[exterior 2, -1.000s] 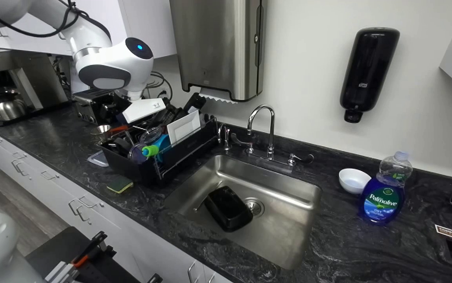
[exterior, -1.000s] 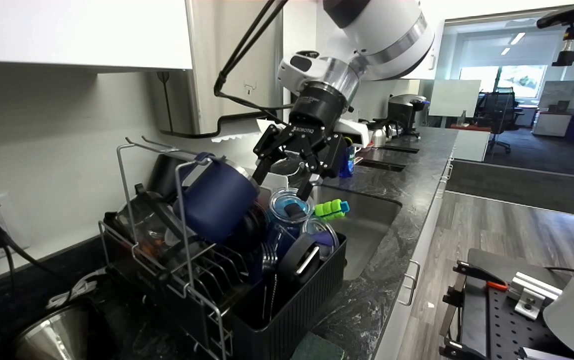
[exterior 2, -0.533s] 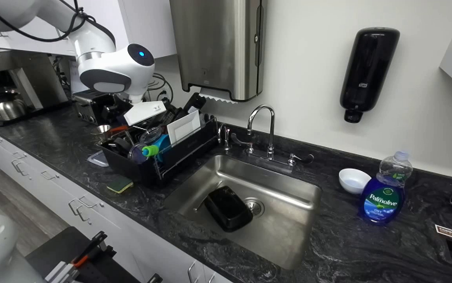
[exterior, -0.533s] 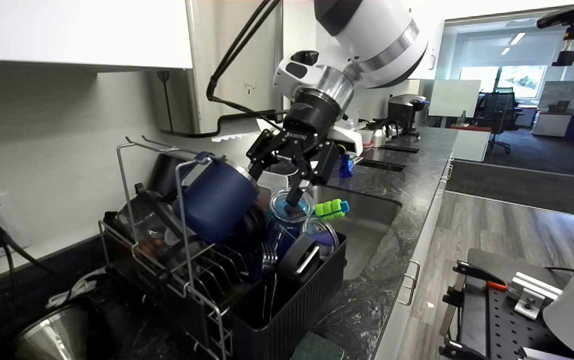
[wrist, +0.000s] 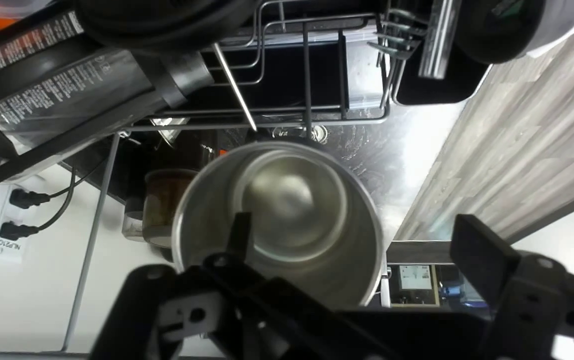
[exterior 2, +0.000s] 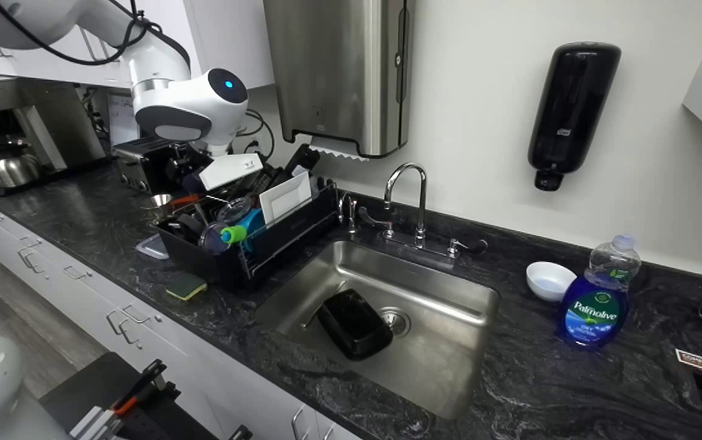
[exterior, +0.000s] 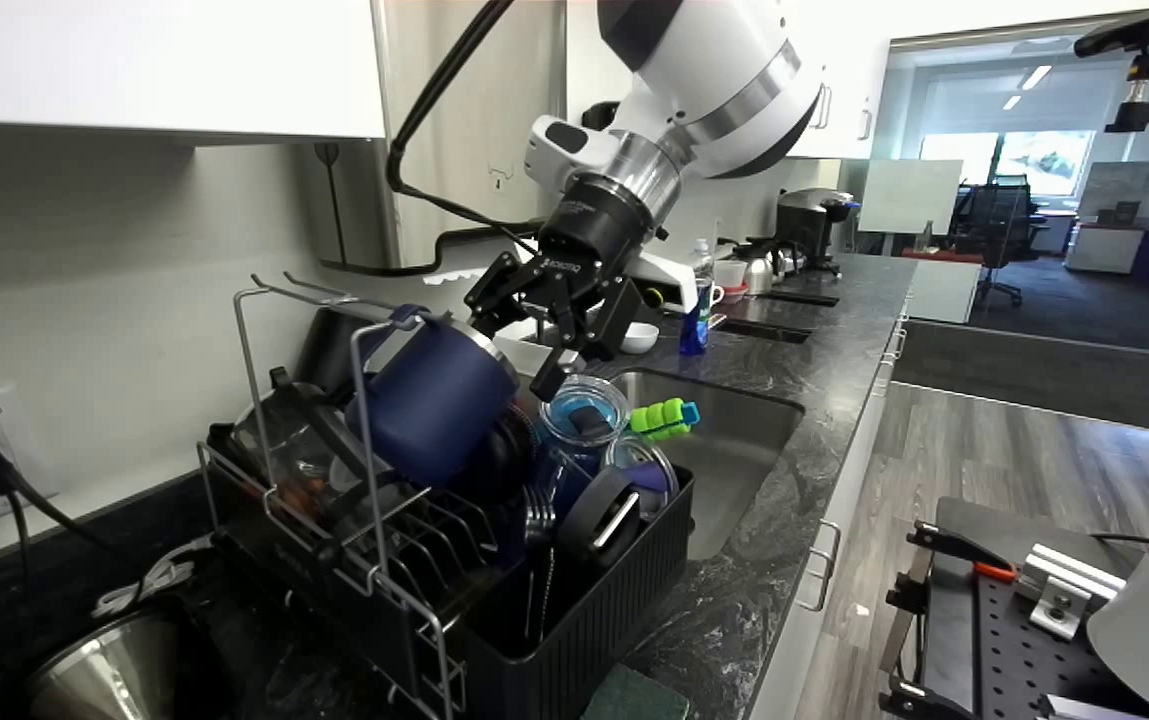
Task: Remove the blue mug from the rack and put it in the sink.
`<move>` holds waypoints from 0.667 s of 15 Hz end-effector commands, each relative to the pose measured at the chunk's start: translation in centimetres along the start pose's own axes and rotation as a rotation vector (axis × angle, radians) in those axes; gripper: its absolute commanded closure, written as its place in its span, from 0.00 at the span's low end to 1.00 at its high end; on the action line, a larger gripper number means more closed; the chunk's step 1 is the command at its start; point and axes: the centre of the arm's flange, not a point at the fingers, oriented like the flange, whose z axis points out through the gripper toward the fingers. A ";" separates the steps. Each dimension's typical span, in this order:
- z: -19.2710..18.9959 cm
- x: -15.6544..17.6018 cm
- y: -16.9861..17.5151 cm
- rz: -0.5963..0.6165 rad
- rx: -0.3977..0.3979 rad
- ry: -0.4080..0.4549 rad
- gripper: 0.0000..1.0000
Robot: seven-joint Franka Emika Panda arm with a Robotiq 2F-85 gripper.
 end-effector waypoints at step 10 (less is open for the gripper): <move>1.9 0.1 0.6 -0.042 0.017 0.023 0.77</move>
